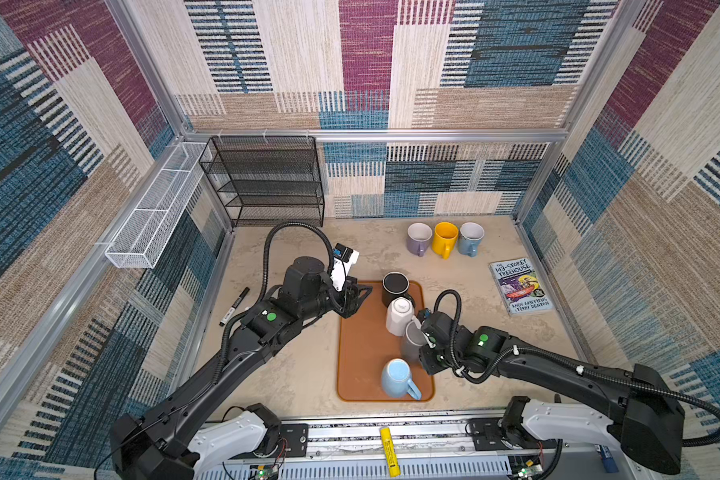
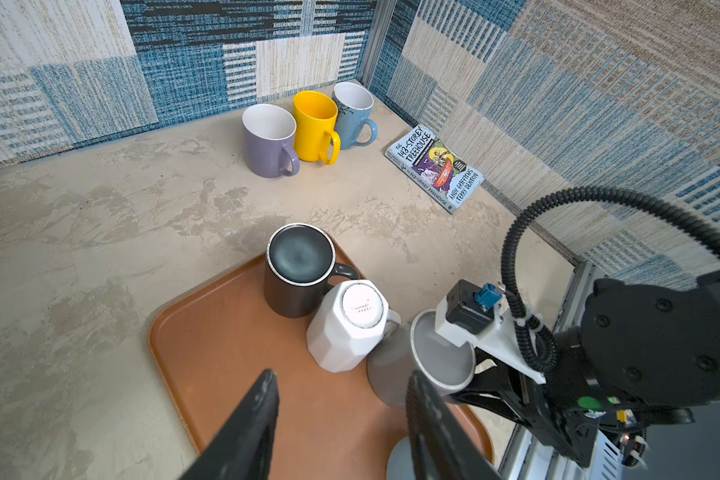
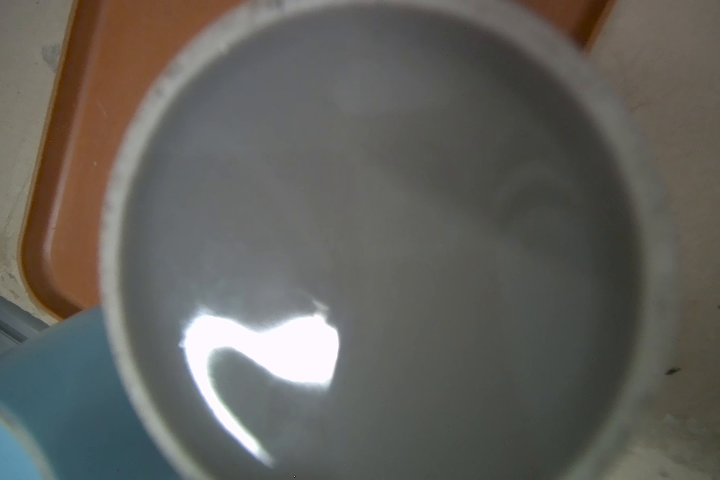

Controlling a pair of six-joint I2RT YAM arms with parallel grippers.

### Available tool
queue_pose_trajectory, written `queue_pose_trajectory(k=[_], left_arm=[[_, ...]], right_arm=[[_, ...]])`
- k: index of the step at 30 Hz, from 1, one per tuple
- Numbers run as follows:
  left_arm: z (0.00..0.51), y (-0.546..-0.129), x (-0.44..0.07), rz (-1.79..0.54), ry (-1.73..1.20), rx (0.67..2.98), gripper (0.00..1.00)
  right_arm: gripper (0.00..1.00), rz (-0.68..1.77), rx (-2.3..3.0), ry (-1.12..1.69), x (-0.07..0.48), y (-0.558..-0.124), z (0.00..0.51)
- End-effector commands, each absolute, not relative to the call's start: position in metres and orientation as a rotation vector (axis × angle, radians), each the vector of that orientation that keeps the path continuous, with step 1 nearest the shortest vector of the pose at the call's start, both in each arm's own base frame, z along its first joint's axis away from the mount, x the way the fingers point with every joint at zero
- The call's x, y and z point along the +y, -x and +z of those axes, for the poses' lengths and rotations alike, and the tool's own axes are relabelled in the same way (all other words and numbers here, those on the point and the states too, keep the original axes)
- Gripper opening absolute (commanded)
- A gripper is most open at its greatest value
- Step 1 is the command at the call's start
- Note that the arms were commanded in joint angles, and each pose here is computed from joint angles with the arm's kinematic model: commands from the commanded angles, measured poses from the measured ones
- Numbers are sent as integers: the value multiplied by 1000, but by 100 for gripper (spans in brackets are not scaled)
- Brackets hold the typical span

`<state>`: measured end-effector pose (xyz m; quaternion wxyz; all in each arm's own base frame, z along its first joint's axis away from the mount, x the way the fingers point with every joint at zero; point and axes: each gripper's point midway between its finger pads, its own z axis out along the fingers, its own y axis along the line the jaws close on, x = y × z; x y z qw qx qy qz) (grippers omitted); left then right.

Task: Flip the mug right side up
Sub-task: 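Close the right gripper on the grey mug and lift it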

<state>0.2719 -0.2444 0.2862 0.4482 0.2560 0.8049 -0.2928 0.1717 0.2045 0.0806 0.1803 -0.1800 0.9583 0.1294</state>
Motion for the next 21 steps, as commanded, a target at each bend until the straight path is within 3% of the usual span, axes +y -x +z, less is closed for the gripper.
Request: queue_pose_trajectory(k=[1,15,21], left_arm=[[289,-272,-245,-721,-650,1970,51],[291,-272,-245,-737,-633,1970,51],[294,-271,-246,-746,-627,1962,51]], right_arm=[[18,354,2677,510,206,-177,86],[1,357,2654,528,204,-177,92],[0,369,2629,536,204,-178,99]])
